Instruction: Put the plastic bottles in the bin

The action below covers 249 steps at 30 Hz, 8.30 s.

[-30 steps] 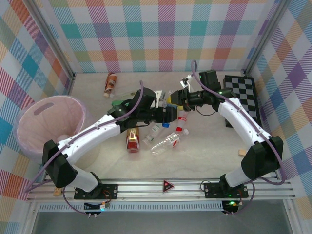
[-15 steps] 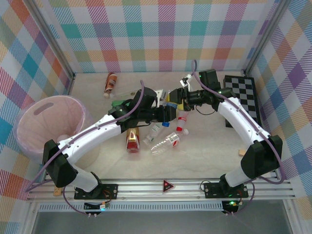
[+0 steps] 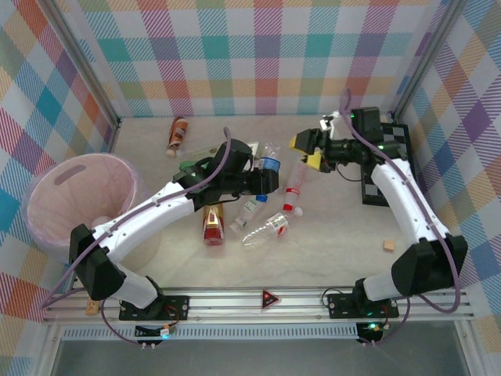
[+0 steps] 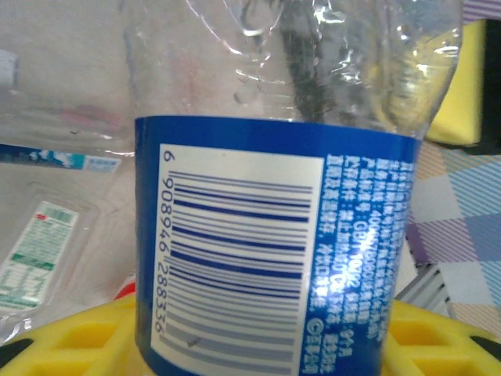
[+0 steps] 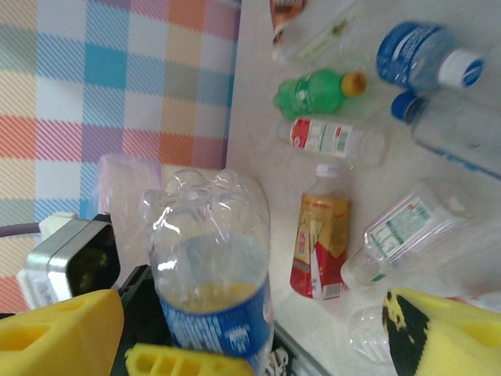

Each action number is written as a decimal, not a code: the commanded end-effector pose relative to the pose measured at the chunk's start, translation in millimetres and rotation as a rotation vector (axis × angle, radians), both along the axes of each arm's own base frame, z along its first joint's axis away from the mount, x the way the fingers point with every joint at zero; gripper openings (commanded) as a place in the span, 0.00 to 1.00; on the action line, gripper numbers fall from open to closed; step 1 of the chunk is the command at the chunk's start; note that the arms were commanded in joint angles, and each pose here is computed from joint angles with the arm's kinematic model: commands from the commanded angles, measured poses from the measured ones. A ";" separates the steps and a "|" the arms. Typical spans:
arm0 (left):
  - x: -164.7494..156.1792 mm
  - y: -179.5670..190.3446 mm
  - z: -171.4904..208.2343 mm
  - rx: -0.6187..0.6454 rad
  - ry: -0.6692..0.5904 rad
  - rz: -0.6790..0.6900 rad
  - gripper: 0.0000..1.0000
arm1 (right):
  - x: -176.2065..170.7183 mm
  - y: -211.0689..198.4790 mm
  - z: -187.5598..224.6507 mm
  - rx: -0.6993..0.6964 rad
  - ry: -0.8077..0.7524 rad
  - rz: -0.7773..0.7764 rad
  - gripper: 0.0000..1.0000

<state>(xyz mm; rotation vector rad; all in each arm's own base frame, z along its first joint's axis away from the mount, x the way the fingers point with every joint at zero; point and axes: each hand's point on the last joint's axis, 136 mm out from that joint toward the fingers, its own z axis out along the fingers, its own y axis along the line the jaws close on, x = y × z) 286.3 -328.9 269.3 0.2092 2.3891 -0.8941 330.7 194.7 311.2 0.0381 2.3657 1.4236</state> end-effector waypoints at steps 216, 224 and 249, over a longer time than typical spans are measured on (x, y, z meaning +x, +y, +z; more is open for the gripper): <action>-9.8 362.8 120.7 0.107 -0.129 0.768 0.25 | -18.4 -24.5 -102.8 -0.269 -0.134 0.142 0.78; -10.7 401.8 118.8 0.017 -0.123 0.880 0.24 | -19.6 -25.9 -109.3 -0.286 -0.113 0.149 0.78; -49.8 426.5 -33.9 0.239 0.223 0.941 0.27 | -4.5 -30.0 -121.0 -0.313 -0.064 0.096 0.80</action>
